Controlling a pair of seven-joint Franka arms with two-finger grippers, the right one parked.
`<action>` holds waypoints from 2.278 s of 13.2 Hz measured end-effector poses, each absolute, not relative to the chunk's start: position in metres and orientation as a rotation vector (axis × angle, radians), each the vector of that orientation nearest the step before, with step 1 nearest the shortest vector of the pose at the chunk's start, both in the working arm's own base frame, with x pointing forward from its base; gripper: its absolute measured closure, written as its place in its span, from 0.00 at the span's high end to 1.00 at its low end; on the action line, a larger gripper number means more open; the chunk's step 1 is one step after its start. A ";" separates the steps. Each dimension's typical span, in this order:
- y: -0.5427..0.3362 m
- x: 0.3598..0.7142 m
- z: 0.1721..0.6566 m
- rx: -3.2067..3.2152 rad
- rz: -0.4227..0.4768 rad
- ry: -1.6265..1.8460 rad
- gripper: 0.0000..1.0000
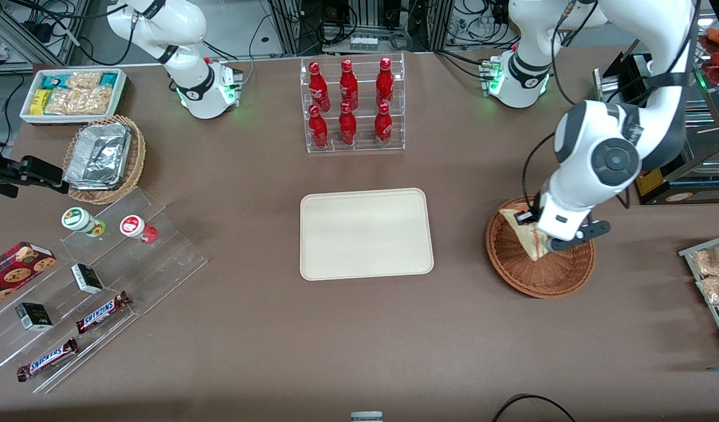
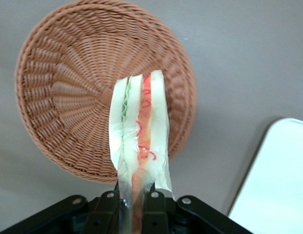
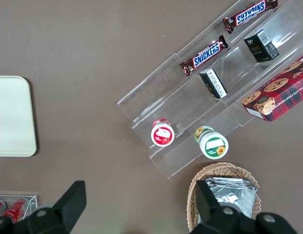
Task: Place sandwich from basket to tray
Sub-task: 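Lift the sandwich and carry it toward the cream tray, then lower the sandwich onto the cream tray with the left gripper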
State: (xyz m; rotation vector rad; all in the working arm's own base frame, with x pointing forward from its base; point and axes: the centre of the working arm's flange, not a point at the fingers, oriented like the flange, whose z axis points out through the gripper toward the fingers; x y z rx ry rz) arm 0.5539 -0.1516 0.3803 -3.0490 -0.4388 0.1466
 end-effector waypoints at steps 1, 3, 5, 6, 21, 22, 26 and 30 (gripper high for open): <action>-0.168 0.550 0.381 -3.056 0.144 -0.382 0.16; -0.208 0.542 0.382 -3.072 0.133 -0.255 0.16; -0.252 0.537 0.383 -3.086 0.119 -0.125 0.16; -0.277 0.534 0.383 -3.088 0.122 -0.063 0.16; -0.500 0.541 0.294 -3.154 0.082 0.095 0.16; -0.504 0.539 0.287 -3.159 0.077 0.087 0.16; -0.513 0.534 0.264 -3.168 0.080 0.068 0.16; -0.518 0.530 0.256 -3.171 0.095 0.025 0.16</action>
